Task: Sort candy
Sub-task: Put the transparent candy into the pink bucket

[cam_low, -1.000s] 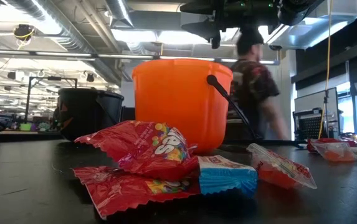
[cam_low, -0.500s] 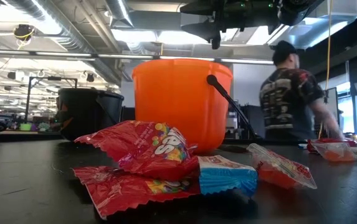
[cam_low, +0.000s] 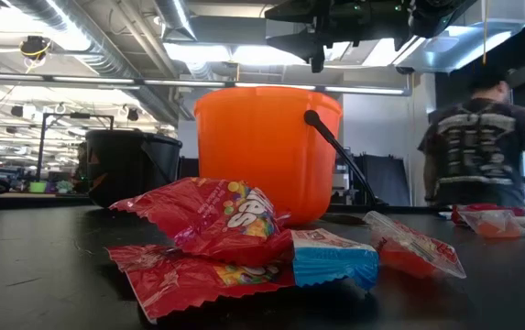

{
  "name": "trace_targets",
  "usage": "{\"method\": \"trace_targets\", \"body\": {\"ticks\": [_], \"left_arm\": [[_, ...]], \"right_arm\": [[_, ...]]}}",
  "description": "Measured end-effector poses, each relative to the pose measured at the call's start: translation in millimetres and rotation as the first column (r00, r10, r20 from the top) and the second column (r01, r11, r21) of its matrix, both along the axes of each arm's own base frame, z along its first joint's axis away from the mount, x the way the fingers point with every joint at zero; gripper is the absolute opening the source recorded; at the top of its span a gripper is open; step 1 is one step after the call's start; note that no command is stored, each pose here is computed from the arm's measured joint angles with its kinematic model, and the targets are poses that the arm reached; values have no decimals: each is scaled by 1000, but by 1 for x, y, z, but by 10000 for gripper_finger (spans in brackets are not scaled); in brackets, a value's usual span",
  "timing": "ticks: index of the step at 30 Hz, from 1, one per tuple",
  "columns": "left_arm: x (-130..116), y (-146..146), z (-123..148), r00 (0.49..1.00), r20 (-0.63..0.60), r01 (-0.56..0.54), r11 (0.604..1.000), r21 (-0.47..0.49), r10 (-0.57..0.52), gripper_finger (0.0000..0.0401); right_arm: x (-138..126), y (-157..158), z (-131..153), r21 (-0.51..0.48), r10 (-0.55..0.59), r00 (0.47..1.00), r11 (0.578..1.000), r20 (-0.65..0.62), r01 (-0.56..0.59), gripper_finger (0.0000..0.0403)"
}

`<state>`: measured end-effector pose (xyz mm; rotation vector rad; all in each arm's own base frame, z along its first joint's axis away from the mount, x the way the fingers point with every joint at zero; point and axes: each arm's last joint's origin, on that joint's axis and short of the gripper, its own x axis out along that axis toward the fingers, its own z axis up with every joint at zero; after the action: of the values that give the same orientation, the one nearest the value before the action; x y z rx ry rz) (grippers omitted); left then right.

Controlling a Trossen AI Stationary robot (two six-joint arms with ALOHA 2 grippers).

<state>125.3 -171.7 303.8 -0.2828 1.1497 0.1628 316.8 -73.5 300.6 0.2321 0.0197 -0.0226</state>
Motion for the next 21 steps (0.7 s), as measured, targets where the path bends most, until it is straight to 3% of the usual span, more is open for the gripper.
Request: {"method": "trace_targets", "body": {"ticks": [21], "left_arm": [[0,0,0,1000,0,1,1000,0,-1,71]], "right_arm": [[0,0,-3,9,0,1000,1000,-31,0,264]]}}
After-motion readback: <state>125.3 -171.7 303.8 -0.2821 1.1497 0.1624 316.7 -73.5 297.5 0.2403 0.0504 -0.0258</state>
